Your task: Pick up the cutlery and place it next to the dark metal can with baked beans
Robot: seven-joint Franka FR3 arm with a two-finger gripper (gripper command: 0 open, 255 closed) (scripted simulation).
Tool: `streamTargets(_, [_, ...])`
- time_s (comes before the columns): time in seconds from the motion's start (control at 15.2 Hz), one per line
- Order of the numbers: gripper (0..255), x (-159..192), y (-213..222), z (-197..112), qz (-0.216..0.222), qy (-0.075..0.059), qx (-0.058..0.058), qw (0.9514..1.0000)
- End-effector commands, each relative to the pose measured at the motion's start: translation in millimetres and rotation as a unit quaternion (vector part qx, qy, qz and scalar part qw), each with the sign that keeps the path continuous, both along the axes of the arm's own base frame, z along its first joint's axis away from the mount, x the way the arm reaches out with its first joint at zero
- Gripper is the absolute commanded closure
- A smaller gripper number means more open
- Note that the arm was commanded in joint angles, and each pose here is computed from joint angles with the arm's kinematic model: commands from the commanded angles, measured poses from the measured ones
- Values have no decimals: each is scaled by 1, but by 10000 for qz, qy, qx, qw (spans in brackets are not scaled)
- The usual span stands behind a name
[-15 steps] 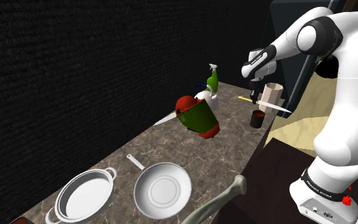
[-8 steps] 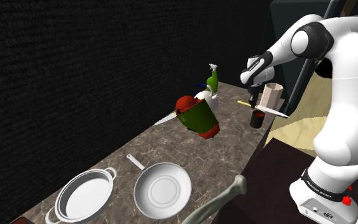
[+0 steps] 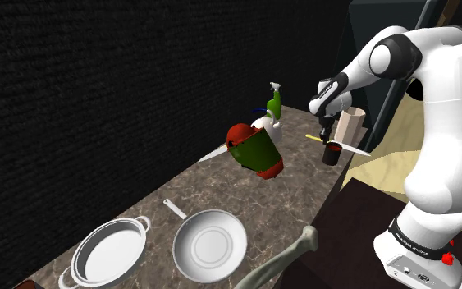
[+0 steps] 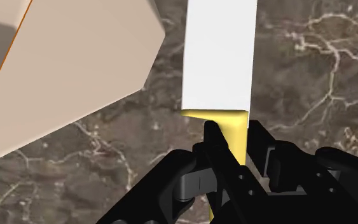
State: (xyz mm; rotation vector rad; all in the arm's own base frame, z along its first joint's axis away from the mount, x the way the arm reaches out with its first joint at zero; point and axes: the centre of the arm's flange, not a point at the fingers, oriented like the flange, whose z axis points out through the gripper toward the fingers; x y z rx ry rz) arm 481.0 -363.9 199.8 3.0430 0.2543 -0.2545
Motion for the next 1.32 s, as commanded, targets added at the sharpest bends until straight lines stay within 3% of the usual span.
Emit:
streamTargets(0.0, [255, 0, 0, 0, 0, -1, -1, 10000])
streamTargets(0.26, [255, 0, 0, 0, 0, -1, -1, 10000])
streamTargets(0.33, [0, 0, 0, 0, 0, -1, -1, 10000])
streamTargets(0.66, [0, 0, 0, 0, 0, -1, -1, 10000])
streamTargets(0.92, [0, 8, 5, 49, 0, -1, -1, 10000])
streamTargets(1.25, [0, 8, 5, 49, 0, -1, -1, 10000])
